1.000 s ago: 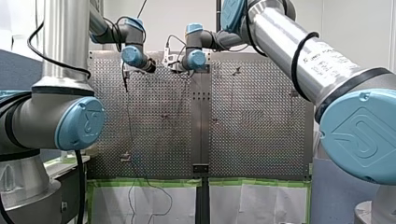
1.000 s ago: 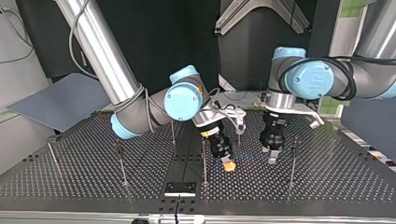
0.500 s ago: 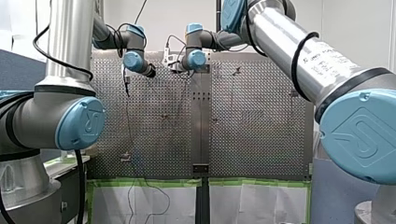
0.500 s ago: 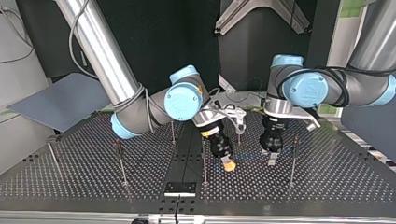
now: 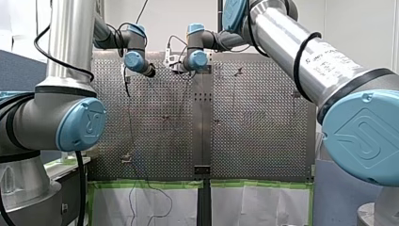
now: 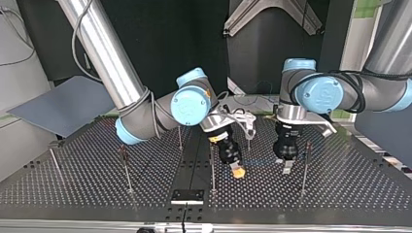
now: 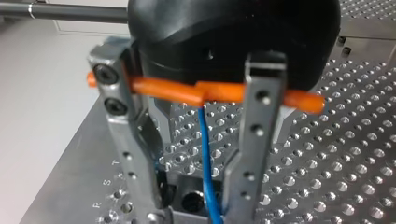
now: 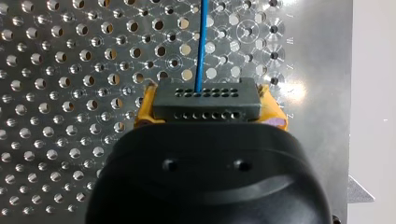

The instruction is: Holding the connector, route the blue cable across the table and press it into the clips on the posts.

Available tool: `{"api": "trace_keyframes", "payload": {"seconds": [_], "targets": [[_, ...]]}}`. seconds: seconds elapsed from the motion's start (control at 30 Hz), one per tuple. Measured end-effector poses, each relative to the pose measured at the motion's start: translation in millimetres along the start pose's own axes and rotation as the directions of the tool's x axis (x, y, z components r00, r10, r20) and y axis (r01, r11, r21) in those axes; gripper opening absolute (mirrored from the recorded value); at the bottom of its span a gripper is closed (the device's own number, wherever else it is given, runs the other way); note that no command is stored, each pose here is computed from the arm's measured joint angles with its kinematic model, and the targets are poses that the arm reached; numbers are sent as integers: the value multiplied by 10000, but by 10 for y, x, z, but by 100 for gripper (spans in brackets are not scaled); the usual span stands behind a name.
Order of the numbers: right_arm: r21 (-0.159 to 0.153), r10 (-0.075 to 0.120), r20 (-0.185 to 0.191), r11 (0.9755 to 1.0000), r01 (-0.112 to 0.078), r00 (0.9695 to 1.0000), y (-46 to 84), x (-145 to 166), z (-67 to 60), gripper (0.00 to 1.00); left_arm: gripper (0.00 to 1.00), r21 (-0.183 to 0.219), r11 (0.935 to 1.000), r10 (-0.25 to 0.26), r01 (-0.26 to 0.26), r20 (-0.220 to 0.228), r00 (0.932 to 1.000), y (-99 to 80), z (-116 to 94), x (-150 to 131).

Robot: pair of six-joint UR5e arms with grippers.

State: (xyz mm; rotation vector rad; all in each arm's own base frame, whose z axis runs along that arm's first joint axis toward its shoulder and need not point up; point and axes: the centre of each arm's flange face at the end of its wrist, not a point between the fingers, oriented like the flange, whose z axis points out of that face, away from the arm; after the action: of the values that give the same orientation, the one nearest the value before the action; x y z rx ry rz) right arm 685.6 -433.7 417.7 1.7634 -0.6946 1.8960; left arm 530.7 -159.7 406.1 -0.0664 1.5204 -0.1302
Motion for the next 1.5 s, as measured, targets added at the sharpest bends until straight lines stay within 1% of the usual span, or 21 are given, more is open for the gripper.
{"api": "trace_keyframes", "payload": {"seconds": [0.03,0.07,0.1,0.13,0.17,0.2,0.27,0.3,0.33,0.37,0.4,0.43,0.73,0.87,1.0,1.13,1.27,1.37,1.5], "targets": [[1,1,0,10000,-1,10000,-1,0,0,0,64,-11,10000,-6,6,7,10000,2,1,-2],[3,1,1,10000,-1,10000,-2,-1,0,0,61,-19,10000,-9,9,8,10000,3,2,-2],[6,0,2,10000,0,10000,-2,0,0,0,61,-26,10000,-11,11,8,10000,4,2,-1],[8,1,1,10000,-1,10000,-2,0,0,0,49,-30,10000,-12,12,11,10000,4,1,-3],[9,1,1,10000,-1,10000,-3,0,-1,0,43,-32,10000,-10,10,11,10000,5,2,-4],[12,1,2,10000,-1,10000,-5,0,-1,0,43,-35,10000,-6,6,9,10000,6,2,-3],[14,1,3,10000,-1,10000,-8,-1,-1,0,22,-36,10000,9,-9,4,10000,5,0,-2],[15,1,4,10000,-1,10000,-9,-1,-1,0,22,-38,10000,16,-16,6,10000,5,0,-3],[16,1,3,10000,-1,10000,-10,-1,-2,0,15,-44,10000,26,-26,4,10000,6,0,-2],[17,1,3,10000,-1,10000,-10,-1,-2,0,15,-46,10000,32,-32,2,10000,6,1,-1],[19,1,6,10000,-1,10000,-12,-1,-2,0,9,-52,10000,36,-36,6,10000,7,0,-2],[23,2,9,10000,-2,10000,-15,-2,-3,0,0,-68,10000,41,-41,8,10000,9,0,-2],[46,3,44,10000,-4,10000,-28,-6,-8,0,0,-387,9992,51,-49,41,10000,41,0,-6],[53,12,85,10000,-13,10000,-40,-14,-12,0,0,-427,9991,42,-41,35,10000,44,-2,-4],[99,22,117,9999,-23,9999,-78,-25,-18,0,0,-380,9993,37,-37,-15,10000,15,-19,16],[139,27,215,9999,-30,9998,-115,-69,-31,0,0,-389,9992,-41,30,-283,9996,12,-83,144],[137,13,453,9999,-19,9990,-121,-190,-50,0,0,-450,9990,-105,77,-604,9981,35,-159,299],[125,2,689,9999,-11,9976,-116,-310,-71,0,0,-503,9987,-158,116,-829,9964,58,-214,409],[89,-10,1053,10000,1,9944,-92,-488,-107,0,0,-534,9985,-171,111,-1133,9934,73,-297,558]]}}
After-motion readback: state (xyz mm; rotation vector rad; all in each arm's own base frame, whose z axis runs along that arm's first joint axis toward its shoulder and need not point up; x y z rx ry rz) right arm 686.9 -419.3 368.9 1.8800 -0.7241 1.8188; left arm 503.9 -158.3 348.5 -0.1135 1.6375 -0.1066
